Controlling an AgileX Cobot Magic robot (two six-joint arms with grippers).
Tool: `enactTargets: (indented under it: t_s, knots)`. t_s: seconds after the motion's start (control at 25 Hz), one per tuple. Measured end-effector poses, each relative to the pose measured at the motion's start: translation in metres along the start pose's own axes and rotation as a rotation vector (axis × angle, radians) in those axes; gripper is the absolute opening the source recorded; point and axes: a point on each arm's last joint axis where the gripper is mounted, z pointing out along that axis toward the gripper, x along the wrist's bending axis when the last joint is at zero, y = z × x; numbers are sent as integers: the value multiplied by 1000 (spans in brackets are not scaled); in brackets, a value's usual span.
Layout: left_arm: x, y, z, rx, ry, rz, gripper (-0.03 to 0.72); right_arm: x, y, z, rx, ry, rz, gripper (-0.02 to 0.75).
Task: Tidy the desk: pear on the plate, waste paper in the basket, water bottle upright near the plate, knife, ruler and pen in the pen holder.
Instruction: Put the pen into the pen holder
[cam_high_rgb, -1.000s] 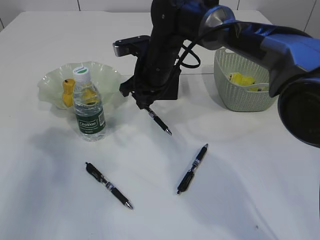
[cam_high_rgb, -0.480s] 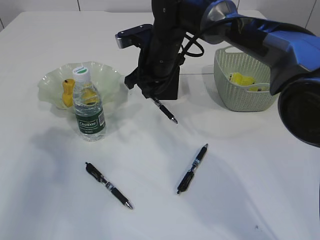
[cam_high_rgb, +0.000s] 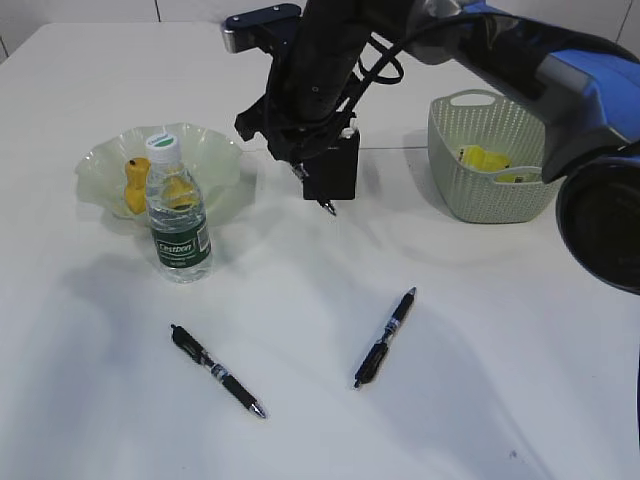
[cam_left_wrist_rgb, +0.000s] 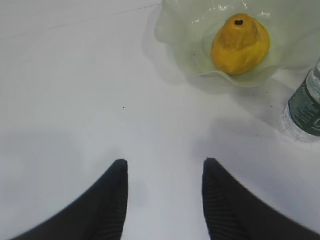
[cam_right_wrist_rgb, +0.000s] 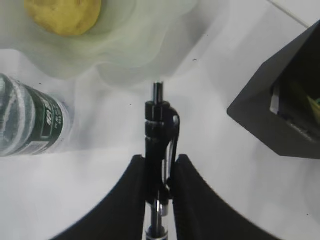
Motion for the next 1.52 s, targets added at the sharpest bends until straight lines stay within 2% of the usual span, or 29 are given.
enactTargets:
  t_s: [0.44,1.04,1.32,1.52]
  knots:
    - [0,0,0,0,0,0,340,0,14,-18,-116,0,0,105]
    - [0,0,0,-2,0,0,340,-13,38,-51,-378,-65,-24,105]
    - [0,0,0,-2,1,5,340,-24,50,-69,-531,-118,-33,105]
    - [0,0,0,-2,1,7,340,-45,53,-75,-616,-175,-19,105]
